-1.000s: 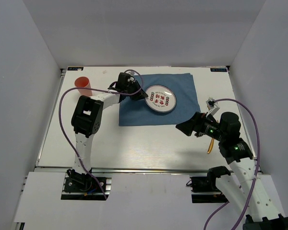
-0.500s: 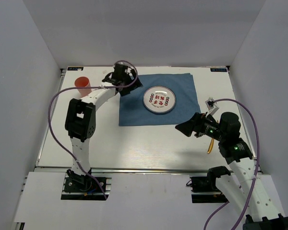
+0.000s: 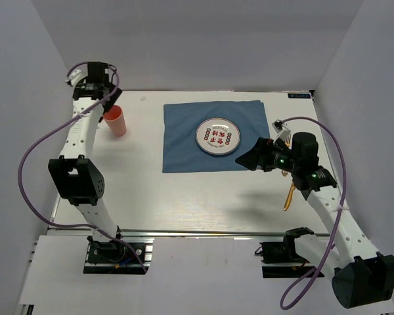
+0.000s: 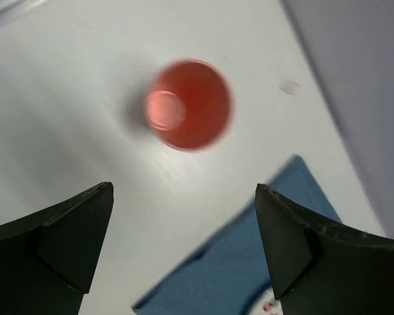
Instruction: Set the dinner table for one person
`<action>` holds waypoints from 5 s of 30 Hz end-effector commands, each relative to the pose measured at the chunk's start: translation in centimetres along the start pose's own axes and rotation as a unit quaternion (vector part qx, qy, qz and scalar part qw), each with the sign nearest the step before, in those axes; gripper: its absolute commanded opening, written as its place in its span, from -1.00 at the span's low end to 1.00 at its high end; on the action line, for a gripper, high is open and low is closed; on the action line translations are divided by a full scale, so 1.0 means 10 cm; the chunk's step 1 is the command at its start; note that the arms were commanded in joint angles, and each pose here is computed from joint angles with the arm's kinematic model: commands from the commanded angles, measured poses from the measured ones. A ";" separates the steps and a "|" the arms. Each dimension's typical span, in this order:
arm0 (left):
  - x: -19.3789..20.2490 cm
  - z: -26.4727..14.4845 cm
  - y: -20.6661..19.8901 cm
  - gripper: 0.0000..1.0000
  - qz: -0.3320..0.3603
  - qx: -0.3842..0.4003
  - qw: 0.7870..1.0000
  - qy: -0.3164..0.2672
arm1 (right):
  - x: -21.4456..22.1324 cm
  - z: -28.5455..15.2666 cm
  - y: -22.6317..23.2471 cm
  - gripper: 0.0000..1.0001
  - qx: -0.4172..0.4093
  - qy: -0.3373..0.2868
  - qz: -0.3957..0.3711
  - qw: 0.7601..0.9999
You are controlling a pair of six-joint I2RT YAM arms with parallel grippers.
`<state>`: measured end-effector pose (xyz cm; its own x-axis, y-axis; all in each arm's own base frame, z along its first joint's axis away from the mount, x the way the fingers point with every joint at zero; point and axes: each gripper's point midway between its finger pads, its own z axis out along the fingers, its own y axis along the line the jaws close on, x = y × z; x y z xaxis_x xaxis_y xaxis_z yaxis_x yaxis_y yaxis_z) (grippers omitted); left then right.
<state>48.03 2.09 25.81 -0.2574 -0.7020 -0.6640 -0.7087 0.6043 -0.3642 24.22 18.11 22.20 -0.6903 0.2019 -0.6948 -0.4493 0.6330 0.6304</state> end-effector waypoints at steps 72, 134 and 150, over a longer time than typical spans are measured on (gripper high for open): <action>2.02 -1.76 -0.59 0.73 0.177 0.295 0.930 0.133 | -0.61 1.71 0.22 -1.00 0.223 0.000 -0.120 0.967; 2.18 -1.41 0.68 0.96 0.326 0.234 0.910 0.107 | -3.39 0.79 -1.94 0.78 0.301 -0.190 0.006 0.934; 1.98 -1.29 1.22 0.96 0.362 0.142 0.919 0.069 | -0.60 -1.11 -2.38 0.78 0.501 -0.140 0.200 0.830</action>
<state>25.11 -10.10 14.75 -0.7488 -0.0973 -0.6556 -0.1079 0.9939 -0.0242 35.92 -6.99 16.83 -0.4751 0.5640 -0.6754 0.5318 0.7956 0.2903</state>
